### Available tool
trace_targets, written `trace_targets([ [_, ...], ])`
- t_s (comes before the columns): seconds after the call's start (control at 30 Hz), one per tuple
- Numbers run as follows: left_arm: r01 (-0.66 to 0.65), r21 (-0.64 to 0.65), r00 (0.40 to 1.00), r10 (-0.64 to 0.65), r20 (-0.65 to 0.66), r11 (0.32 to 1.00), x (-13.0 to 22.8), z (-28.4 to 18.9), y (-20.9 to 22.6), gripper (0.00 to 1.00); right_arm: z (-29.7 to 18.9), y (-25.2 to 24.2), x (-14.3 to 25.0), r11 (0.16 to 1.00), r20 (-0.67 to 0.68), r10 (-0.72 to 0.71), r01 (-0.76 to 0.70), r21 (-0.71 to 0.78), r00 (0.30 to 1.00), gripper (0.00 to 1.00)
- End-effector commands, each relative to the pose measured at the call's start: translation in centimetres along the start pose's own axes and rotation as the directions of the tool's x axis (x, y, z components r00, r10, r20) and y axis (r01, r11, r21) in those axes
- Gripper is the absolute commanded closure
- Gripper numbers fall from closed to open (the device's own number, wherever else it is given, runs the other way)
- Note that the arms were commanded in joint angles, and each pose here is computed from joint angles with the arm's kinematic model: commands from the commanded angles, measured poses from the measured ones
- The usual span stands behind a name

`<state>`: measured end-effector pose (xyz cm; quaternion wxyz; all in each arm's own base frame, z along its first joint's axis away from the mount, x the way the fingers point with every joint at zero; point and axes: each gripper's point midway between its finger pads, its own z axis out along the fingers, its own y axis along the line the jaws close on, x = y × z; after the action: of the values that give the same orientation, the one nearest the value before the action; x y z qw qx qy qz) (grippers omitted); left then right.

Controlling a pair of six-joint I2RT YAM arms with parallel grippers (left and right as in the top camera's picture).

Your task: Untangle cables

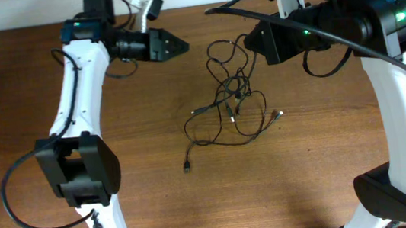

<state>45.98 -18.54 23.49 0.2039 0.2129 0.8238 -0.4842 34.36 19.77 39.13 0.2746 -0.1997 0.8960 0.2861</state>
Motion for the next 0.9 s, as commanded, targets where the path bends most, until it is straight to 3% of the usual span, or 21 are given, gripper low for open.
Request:
trace_targets([
  [0.0,-0.113,0.138,0.994,0.111,0.02,0.984,-0.7,1.1,-5.0,0.6,-0.1,0.3,-0.3,1.0,0.01,0.0,0.0,-0.003,1.0,0.96],
  [0.07,-0.157,0.209,0.988,0.152,0.041,0.965,-1.2,1.6,-6.7,0.59,-0.1,0.3,-0.2,1.0,0.008,0.004,-0.004,-0.003,1.0,0.96],
  [0.2,-0.176,0.222,0.984,0.172,0.038,0.959,-1.1,2.3,-7.3,0.56,-0.1,0.3,-0.1,1.0,0.003,0.007,-0.007,-0.002,1.0,0.96],
  [0.33,-0.174,0.026,0.983,0.176,-0.052,0.984,0.5,2.5,-3.7,0.53,-0.1,0.3,0.1,1.0,-0.005,0.011,-0.011,-0.001,1.0,0.96],
  [0.47,-0.337,0.069,0.93,0.343,-0.128,0.939,3.4,2.1,-3.9,0.48,-0.1,0.1,0.1,1.0,-0.006,0.012,-0.012,0.006,1.0,0.96],
  [0.7,-0.404,-0.042,0.893,0.384,-0.234,0.914,4.5,1.6,-1.1,0.43,-0.1,0.1,0.1,1.0,-0.006,0.012,-0.012,0.006,1.0,0.96],
  [0.87,-0.424,-0.051,0.884,0.401,-0.239,0.904,4.5,0.9,-0.4,0.38,-0.1,0.1,0.1,1.0,-0.006,0.012,-0.012,0.006,1.0,0.96],
])
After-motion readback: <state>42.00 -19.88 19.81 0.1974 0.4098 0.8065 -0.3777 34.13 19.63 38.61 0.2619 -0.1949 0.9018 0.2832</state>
